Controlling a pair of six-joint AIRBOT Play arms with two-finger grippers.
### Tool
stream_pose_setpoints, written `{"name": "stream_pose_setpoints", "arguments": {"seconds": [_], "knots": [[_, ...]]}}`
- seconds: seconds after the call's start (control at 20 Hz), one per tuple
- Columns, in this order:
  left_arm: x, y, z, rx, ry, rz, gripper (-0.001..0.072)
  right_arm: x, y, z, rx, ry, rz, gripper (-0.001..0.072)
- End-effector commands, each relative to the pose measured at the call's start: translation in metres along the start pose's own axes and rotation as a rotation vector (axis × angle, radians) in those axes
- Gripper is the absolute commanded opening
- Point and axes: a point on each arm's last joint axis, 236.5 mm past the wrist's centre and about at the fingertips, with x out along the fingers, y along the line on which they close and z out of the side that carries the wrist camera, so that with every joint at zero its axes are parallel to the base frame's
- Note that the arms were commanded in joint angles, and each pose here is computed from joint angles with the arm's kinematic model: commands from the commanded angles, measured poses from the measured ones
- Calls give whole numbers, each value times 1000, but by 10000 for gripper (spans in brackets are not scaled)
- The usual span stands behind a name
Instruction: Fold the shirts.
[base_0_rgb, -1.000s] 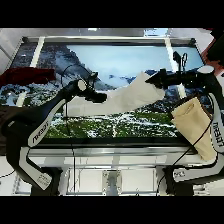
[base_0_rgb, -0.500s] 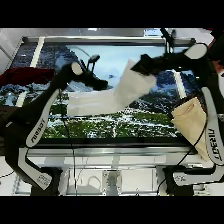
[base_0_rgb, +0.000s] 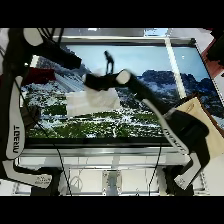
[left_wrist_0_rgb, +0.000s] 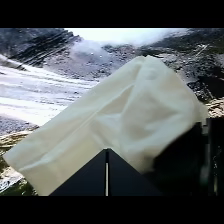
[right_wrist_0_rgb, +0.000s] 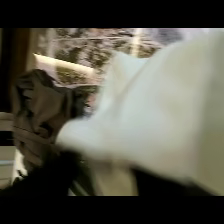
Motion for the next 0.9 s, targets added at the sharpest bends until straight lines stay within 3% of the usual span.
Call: {"name": "stream_pose_setpoints", "arguments": {"seconds": [0.0,0.2,0.4,0.6,0.7,0.85], "knots": [[-18,19,-12,-13,33,52,12,41,39,-8,107,-132,131,628],[-18,21,-13,-16,34,57,12,22,54,28,-27,-203,161,621],[-19,33,-16,-2,50,105,13,-9,-40,57,-157,-98,-64,614],[-18,45,-7,4,10,156,12,-79,-184,60,48,71,-426,615],[-14,47,-4,4,-3,159,13,-95,-216,53,159,131,-436,615],[-7,48,-8,2,9,156,13,-87,-237,45,285,183,-324,617]]}}
